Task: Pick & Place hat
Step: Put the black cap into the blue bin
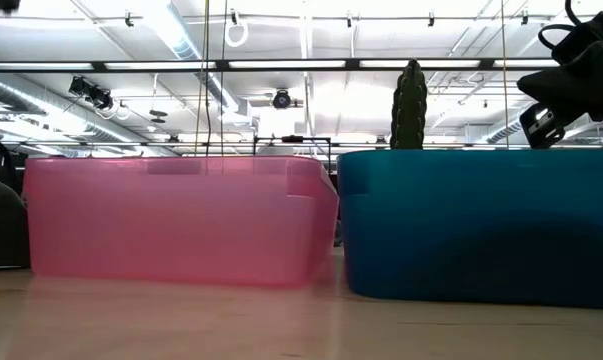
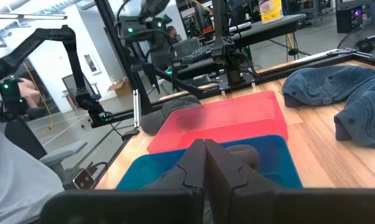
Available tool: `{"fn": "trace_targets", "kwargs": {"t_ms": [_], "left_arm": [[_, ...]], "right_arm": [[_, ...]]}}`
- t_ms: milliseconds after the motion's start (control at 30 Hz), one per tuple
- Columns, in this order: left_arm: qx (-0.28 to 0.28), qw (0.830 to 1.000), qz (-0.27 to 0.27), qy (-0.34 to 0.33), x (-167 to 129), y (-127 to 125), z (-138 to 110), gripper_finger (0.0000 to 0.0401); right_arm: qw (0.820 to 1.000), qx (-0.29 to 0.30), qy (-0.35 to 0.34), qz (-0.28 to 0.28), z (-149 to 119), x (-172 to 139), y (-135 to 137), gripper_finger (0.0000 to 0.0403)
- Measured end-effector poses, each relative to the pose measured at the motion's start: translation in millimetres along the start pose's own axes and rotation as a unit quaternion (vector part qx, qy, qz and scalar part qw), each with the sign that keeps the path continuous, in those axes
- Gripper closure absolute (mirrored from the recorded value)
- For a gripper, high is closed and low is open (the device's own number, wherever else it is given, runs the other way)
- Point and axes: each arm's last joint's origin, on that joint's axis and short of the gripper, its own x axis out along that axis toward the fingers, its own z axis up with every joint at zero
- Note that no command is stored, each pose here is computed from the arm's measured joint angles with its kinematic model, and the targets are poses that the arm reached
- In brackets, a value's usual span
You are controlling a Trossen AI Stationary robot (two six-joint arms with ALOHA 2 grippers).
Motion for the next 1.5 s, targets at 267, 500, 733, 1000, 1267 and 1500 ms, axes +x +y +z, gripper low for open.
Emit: {"fn": "trace_targets", "kwargs": {"t_ms": [267, 500, 733, 1000, 1267, 1500], "left_arm": [[-0.020, 0.999, -0.033, -0.001, 23.4, 6.4, -3.7, 0.0190], [-0.020, 0.999, -0.042, 0.019, 44.2, 6.5, -5.9, 0.0190], [-0.007, 0.998, -0.030, 0.056, 66.9, 3.2, -7.3, 0.0195], [0.023, 0.991, -0.097, 0.084, 66.9, -6.9, -6.2, 0.0374], [0.036, 0.982, -0.158, 0.099, 61.4, -15.2, -5.6, 0.0394], [0.082, 0.968, -0.232, 0.045, 27.8, -39.3, 7.0, 0.0394]], "right_arm": [[1.000, 0.000, 0.000, 0.000, 0.0, 0.0, 0.0, 0.0389], [1.000, 0.000, 0.000, 0.000, 0.1, 0.0, 0.0, 0.0389], [1.000, 0.000, 0.000, 0.000, 0.0, 0.0, 0.0, 0.0389], [1.000, 0.000, 0.000, 0.000, 0.1, 0.0, 0.0, 0.0389], [1.000, 0.000, -0.001, 0.000, 0.1, 0.0, 0.0, 0.0389], [1.000, 0.000, -0.001, 0.000, 0.1, 0.0, 0.0, 0.0389]]}}
